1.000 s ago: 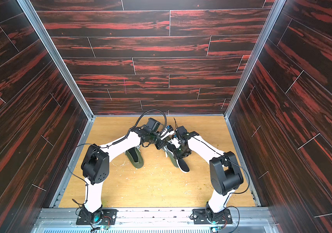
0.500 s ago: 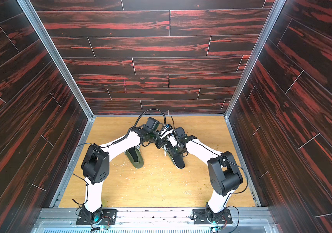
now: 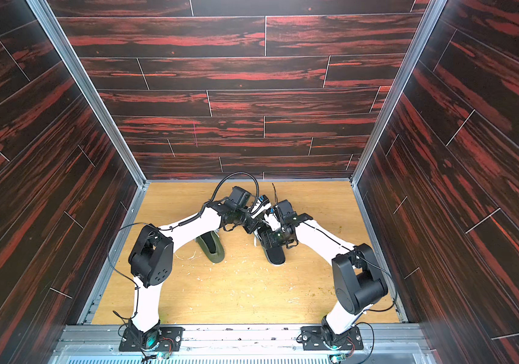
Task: Insert the insole into the shoe
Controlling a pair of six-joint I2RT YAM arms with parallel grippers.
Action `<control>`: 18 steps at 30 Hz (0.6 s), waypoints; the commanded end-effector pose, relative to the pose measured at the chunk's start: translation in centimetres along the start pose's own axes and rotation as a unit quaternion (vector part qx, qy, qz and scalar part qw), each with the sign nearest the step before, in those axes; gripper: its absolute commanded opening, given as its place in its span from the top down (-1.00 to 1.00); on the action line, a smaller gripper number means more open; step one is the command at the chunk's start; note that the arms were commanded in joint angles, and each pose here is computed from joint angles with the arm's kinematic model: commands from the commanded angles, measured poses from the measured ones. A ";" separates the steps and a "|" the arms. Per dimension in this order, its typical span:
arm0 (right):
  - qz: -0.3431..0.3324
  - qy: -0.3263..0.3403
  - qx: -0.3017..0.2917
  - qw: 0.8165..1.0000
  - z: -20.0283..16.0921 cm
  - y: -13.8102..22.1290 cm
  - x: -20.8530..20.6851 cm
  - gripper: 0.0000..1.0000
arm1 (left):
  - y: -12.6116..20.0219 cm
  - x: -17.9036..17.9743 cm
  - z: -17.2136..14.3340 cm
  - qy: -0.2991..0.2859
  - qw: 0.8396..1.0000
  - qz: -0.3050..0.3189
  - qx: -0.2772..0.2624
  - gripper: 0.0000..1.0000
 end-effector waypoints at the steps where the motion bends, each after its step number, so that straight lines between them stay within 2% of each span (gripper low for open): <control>1: 0.018 -0.010 -0.010 1.000 -0.1 1.7 0.7 -0.51 | 0.8 0.5 0.9 0.001 1.000 0.015 -0.014 1.00; 5: 0.009 -0.045 -0.022 0.999 -0.5 3.2 0.1 -0.51 | 0.9 0.9 1.0 0.010 1.000 0.022 -0.013 1.00; 9: 0.012 -0.147 -0.032 0.989 -2.5 4.2 -1.2 -0.43 | 0.9 1.0 1.0 0.030 0.999 0.025 -0.011 1.00; 13: 0.040 -0.236 -0.043 0.970 -4.9 3.7 -1.5 -0.29 | 0.7 0.9 0.9 0.042 0.999 0.023 -0.017 1.00; 18: 0.089 -0.331 -0.076 0.936 -6.8 3.6 -1.5 -0.27 | 0.9 0.6 0.9 0.057 0.998 0.028 -0.030 1.00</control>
Point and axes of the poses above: each gripper's point midway between its finger pads, its own y axis back along the fingers, its own x axis along the line the jaws close on, z = x × y, the point moved 4 cm from there along y, back along the fingers, and after that the axes turned 8 degrees about -y, right-handed, at the moved point
